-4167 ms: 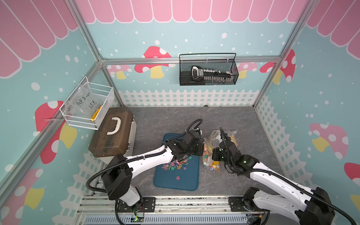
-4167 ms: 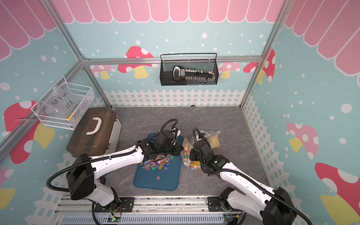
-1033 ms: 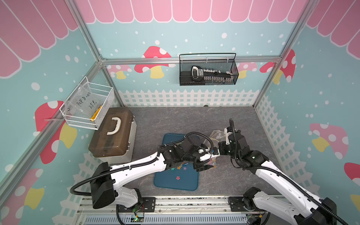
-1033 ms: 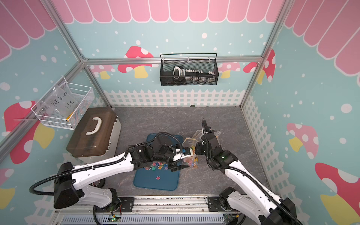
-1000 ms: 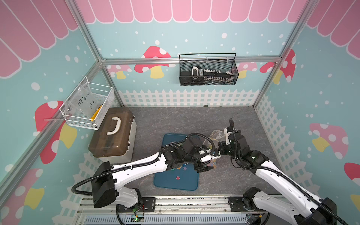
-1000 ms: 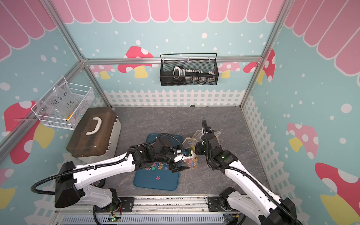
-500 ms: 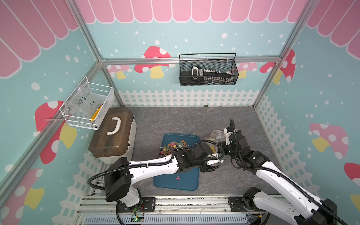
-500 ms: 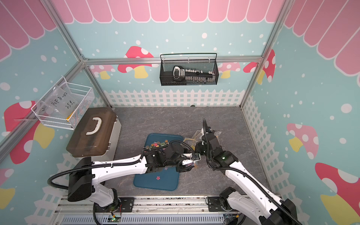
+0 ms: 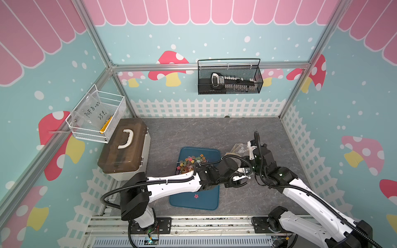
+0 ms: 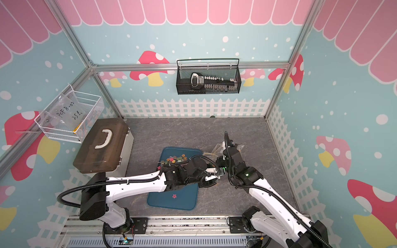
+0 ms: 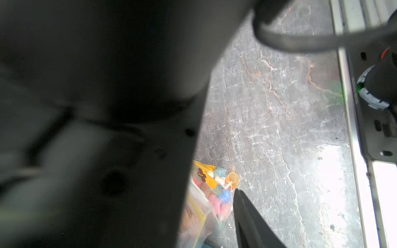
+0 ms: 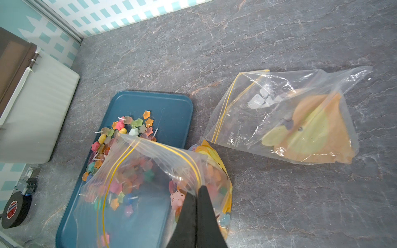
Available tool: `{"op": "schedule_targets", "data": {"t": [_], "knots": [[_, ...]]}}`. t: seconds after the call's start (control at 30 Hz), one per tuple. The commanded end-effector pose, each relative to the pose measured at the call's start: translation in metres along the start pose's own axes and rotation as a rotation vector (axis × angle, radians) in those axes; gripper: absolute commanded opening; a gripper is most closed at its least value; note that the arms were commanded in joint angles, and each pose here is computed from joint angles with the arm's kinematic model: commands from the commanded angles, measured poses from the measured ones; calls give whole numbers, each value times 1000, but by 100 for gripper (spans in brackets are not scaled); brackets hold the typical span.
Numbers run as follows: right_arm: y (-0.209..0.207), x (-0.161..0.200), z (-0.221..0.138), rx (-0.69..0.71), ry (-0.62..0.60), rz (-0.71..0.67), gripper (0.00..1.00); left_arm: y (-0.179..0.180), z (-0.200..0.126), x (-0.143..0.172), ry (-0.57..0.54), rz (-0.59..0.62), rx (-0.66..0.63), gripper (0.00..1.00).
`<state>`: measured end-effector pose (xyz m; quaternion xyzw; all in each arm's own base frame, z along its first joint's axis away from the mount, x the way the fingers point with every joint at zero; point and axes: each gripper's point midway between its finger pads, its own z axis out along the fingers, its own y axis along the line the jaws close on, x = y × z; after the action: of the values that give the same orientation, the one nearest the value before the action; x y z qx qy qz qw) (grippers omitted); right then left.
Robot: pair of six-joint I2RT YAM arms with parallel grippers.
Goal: Pour candies out of the ziploc bag
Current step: Pick up the ziploc bag from the center of the board.
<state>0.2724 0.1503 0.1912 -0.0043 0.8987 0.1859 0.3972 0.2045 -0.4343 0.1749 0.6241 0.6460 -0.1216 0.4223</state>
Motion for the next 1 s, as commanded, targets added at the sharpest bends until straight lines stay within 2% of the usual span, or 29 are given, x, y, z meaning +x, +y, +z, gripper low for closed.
{"op": "schedule_targets", "data": {"t": [0.0, 0.17, 0.27, 0.4, 0.53, 0.63, 0.77, 0.87, 0.97], "knots": [[-1, -3, -4, -5, -21, -2, 0, 2, 4, 3, 39, 42, -19, 48], [-1, -4, -5, -6, -25, -1, 0, 5, 6, 9, 65, 25, -44, 42], [-1, -4, -5, -6, -24, 0, 0, 5, 5, 9, 64, 9, -45, 34], [-1, -5, -5, -6, -27, 3, 0, 7, 5, 4, 55, -13, -51, 18], [-1, -4, -6, -5, -27, 3, 0, 7, 3, 1, 43, -30, -47, 11], [-2, -5, -7, 0, -34, 6, 0, 9, 0, -1, 38, -33, -53, 0], [-5, -9, -9, 14, -52, 17, 1, 11, -4, -3, 32, -33, -61, 0], [-10, -11, -11, 37, -64, 29, 11, 15, -10, -7, 22, -83, -71, 0], [-15, -15, -15, 59, -80, 49, 26, 22, -16, -13, 20, -115, -81, 0]]}}
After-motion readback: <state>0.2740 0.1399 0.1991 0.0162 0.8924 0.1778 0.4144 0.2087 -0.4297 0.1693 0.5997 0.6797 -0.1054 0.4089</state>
